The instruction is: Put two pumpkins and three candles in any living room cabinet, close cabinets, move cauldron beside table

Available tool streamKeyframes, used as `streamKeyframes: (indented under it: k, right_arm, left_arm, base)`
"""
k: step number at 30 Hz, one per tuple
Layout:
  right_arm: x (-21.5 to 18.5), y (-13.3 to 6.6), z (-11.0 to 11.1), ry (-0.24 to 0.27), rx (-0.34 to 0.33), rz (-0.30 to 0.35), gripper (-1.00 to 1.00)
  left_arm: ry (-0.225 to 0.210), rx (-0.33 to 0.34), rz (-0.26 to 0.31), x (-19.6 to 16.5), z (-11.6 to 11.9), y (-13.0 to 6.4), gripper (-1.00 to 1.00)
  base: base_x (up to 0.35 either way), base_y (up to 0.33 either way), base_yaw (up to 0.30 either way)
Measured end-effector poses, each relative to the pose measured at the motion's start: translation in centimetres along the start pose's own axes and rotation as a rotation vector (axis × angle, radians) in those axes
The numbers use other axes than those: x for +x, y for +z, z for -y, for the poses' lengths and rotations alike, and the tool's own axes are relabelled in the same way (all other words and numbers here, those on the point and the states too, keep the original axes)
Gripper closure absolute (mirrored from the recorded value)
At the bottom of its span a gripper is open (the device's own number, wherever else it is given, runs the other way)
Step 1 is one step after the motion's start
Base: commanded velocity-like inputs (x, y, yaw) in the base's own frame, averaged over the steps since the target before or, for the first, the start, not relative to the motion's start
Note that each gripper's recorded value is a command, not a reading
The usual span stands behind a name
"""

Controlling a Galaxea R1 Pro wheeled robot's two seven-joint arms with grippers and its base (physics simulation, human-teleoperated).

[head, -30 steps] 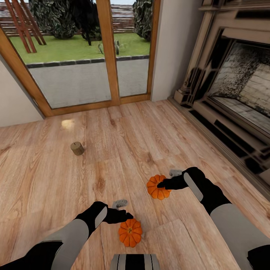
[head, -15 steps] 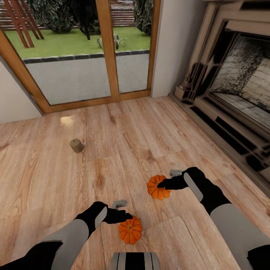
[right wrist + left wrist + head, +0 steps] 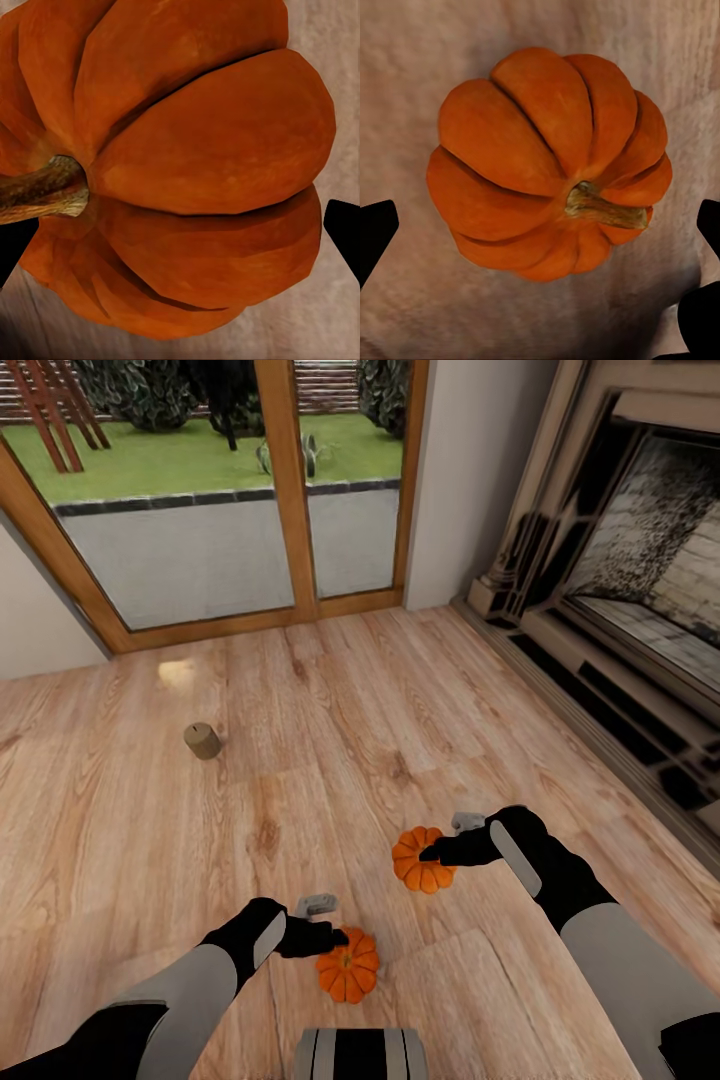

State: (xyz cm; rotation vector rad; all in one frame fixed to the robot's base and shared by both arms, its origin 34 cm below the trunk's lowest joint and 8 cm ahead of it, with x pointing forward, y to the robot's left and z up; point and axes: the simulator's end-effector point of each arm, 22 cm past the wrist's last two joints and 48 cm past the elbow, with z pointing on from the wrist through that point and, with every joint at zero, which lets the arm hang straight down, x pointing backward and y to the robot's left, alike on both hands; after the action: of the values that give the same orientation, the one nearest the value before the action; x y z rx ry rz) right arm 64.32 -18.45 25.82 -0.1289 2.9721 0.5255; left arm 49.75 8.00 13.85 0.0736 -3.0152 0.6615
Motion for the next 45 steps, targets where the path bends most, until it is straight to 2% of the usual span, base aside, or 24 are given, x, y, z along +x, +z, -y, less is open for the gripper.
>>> streamKeyframes:
  k: [13, 16, 19, 31, 37, 38, 39, 45]
  right_arm:
    - [1.7, 2.7, 0.9, 0.018, -0.003, -0.050, 1.00]
    - [2.2, 3.3, 1.0, 0.022, -0.005, -0.061, 1.00]
    - [2.6, 4.0, 1.0, 0.026, -0.009, -0.072, 1.00]
    - [2.6, 4.2, 0.4, 0.023, -0.014, -0.074, 1.00]
    - [3.5, 5.6, 0.3, 0.031, -0.021, -0.098, 1.00]
    - [3.6, 5.8, 0.3, 0.033, -0.022, -0.102, 1.00]
    - [3.8, 6.1, 0.3, 0.032, -0.021, -0.106, 1.00]
    - [3.8, 6.1, 0.1, 0.033, -0.024, -0.106, 1.00]
  left_arm:
    - [-0.022, -0.001, -0.049, 1.8, -1.1, 2.2, -1.00]
    - [-0.065, 0.031, -0.054, 2.1, -0.6, 2.6, -1.00]
    - [-0.065, 0.062, -0.064, 2.5, -0.1, 3.1, -1.00]
    - [-0.065, 0.063, -0.062, 2.4, -0.1, 3.0, -1.00]
    - [-0.061, 0.114, -0.089, 3.4, 0.6, 3.9, -1.00]
    - [-0.064, 0.114, -0.094, 3.6, 0.5, 4.1, -1.00]
    - [-0.043, 0.009, -0.095, 3.7, -1.9, 4.4, -1.00]
    - [-0.045, 0.006, -0.094, 3.7, -2.0, 4.3, -1.00]
  base:
    - [0.000, 0.000, 0.000]
    - [0.000, 0.000, 0.000]
    - [0.000, 0.000, 0.000]
    - [0.000, 0.000, 0.000]
    - [0.000, 0.000, 0.000]
    - [0.000, 0.000, 0.000]
    - [0.000, 0.000, 0.000]
    - [0.000, 0.000, 0.000]
